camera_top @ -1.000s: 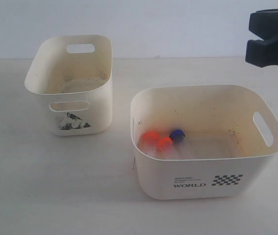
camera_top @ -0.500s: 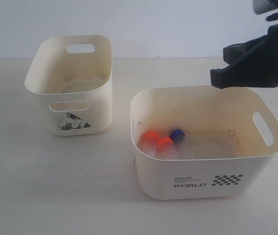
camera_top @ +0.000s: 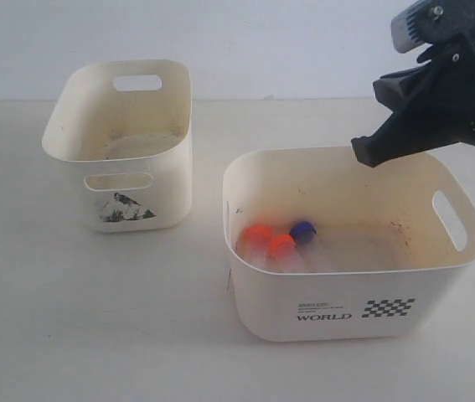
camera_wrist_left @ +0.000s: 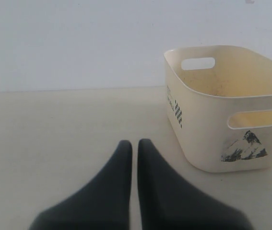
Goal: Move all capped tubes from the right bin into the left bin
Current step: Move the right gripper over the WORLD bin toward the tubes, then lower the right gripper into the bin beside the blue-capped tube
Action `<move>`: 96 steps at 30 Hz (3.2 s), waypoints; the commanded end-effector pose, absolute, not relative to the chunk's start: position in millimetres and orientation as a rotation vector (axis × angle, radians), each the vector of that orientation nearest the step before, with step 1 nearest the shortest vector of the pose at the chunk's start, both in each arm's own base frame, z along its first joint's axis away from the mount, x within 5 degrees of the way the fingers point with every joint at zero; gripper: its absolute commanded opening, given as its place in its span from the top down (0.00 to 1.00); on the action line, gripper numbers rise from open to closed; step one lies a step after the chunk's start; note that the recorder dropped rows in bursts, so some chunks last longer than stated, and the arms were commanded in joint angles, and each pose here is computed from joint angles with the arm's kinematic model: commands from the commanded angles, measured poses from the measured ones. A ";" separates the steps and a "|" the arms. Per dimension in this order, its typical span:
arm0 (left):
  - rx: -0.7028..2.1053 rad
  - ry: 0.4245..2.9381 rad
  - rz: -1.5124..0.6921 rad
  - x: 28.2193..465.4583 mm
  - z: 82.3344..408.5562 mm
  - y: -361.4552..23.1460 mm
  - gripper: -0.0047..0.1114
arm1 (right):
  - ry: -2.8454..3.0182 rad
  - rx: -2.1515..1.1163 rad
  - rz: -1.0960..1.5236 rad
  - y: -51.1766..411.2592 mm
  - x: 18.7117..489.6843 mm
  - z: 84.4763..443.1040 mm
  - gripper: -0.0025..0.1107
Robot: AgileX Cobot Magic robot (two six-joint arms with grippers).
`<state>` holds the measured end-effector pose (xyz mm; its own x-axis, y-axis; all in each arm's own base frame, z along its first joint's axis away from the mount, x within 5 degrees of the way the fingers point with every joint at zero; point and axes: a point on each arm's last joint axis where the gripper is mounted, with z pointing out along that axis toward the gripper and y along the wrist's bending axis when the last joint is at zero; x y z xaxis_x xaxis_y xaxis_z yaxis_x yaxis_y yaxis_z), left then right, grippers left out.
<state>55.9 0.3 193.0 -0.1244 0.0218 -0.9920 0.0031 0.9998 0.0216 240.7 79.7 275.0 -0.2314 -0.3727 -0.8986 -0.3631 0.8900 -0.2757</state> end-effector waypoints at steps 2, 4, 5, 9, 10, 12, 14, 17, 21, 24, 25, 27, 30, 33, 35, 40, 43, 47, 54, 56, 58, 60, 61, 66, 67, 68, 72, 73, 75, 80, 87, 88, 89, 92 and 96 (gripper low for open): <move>0.012 1.692 0.011 55.8 194.2 0.4 0.92 | 1.782 -0.527 -0.048 79.9 248.4 277.1 0.98; 0.012 1.692 0.011 55.8 194.2 0.4 0.92 | 1.799 -0.534 -0.049 80.8 250.9 272.4 0.98; 0.012 1.692 0.011 55.8 194.2 0.4 0.92 | 1.810 -0.537 -0.050 81.4 252.4 269.5 0.98; 0.012 1.692 0.011 55.8 194.2 0.4 0.92 | 1.856 -0.555 -0.051 84.9 262.0 257.5 0.98; 0.012 1.692 0.011 55.8 194.2 0.4 0.92 | 1.869 -0.564 -0.044 86.8 265.3 257.3 0.98; 0.012 1.692 0.011 55.8 194.2 0.4 0.92 | 1.940 -0.616 -0.008 93.0 271.9 254.4 0.98; 0.012 1.692 0.011 55.8 194.2 0.4 0.92 | 2.038 -0.692 0.058 100.7 276.0 254.9 0.98; 0.012 1.692 0.011 55.8 194.2 0.4 0.92 | 2.139 -0.794 0.151 111.5 282.0 267.3 0.98; 0.012 1.692 0.011 55.8 194.2 0.4 0.92 | 2.235 -0.948 0.243 121.8 285.7 292.2 0.98; 0.012 1.692 0.011 55.8 194.2 0.4 0.92 | 2.320 -1.072 0.301 126.5 285.7 305.6 0.98; 0.012 1.692 0.011 55.8 194.2 0.4 0.92 | 2.332 -1.103 0.305 127.6 287.4 311.3 0.98; 0.012 1.692 0.011 55.8 194.2 0.4 0.92 | 2.367 -1.135 0.284 128.7 295.0 317.6 0.98; 0.012 1.690 0.011 55.8 194.4 0.4 0.92 | 2.495 -1.077 0.205 126.6 310.7 315.6 0.98; 0.012 1.692 0.011 55.8 194.2 0.4 0.92 | 2.673 -1.024 0.099 120.8 320.6 302.5 0.98; 0.012 1.692 0.011 55.8 194.2 0.4 0.92 | 2.758 -1.017 0.056 118.6 323.7 291.8 0.98; 0.012 1.692 0.011 55.8 194.2 0.4 0.92 | 2.893 -0.815 0.146 125.3 329.8 272.1 0.98; 0.012 1.692 0.011 55.8 194.2 0.4 0.92 | 2.911 -0.799 0.202 129.2 330.7 267.5 0.98; 0.012 1.692 0.011 55.8 194.2 0.4 0.92 | 2.929 -0.768 0.233 131.2 331.4 264.6 0.98; 0.012 1.692 0.011 55.8 194.2 0.4 0.92 | 2.921 -0.901 0.232 132.8 334.8 252.5 0.98; 0.012 1.692 0.011 55.8 194.2 0.4 0.92 | 2.937 -0.897 0.252 134.6 336.3 247.1 0.98; 0.012 1.692 0.011 55.8 194.2 0.4 0.92 | 2.950 -0.901 0.284 137.0 337.7 241.3 0.98; 0.012 1.692 0.011 55.8 194.2 0.4 0.92 | 2.969 -0.892 0.317 139.5 339.2 235.0 0.98; 0.012 1.692 0.011 55.8 194.2 0.4 0.92 | 2.980 -0.892 0.322 140.0 339.8 231.0 0.98; 0.012 1.692 0.011 55.8 194.2 0.4 0.92 | 3.060 -0.844 0.324 131.6 315.8 215.7 0.98; 0.012 1.692 0.011 55.8 194.2 0.4 0.92 | 3.047 -0.819 0.317 130.8 314.6 213.0 0.98; 0.012 1.692 0.011 55.8 194.2 0.4 0.92 | 3.051 -0.814 0.311 129.8 312.8 207.8 0.98; 0.012 1.692 0.011 55.8 194.2 0.4 0.92 | 3.004 -0.823 0.300 131.2 318.5 202.7 0.98; 0.012 1.692 0.011 55.8 194.2 0.4 0.92 | 3.014 -0.826 0.300 131.5 319.7 198.2 0.98; 0.012 1.692 0.011 55.8 194.2 0.4 0.92 | 3.023 -0.883 0.299 133.8 321.7 187.1 0.98; 0.012 1.692 0.011 55.8 194.2 0.4 0.92 | 3.014 -1.120 0.302 149.8 316.6 167.2 0.86; 0.012 1.692 0.011 55.8 194.2 0.4 0.92 | 2.993 -1.159 0.274 168.4 309.0 165.9 0.44; 0.012 1.692 0.011 55.8 194.2 0.4 0.92 | 2.998 -1.143 0.258 169.4 308.8 165.7 0.42; 0.012 1.692 0.011 55.8 194.2 0.4 0.92 | 3.005 -1.123 0.248 169.3 309.1 165.6 0.42; 0.012 1.692 0.011 55.8 194.2 0.4 0.92 | 3.011 -1.082 0.173 166.0 311.7 165.0 0.42; 0.012 1.692 0.011 55.8 194.2 0.4 0.92 | 3.026 -1.013 0.058 160.3 315.0 164.4 0.42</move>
<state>55.9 0.3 193.0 -0.1244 0.0218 -0.9920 0.0031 0.9998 0.0216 312.9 164.0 163.8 -0.7829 -0.6213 0.0305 -0.6161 0.7813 0.1003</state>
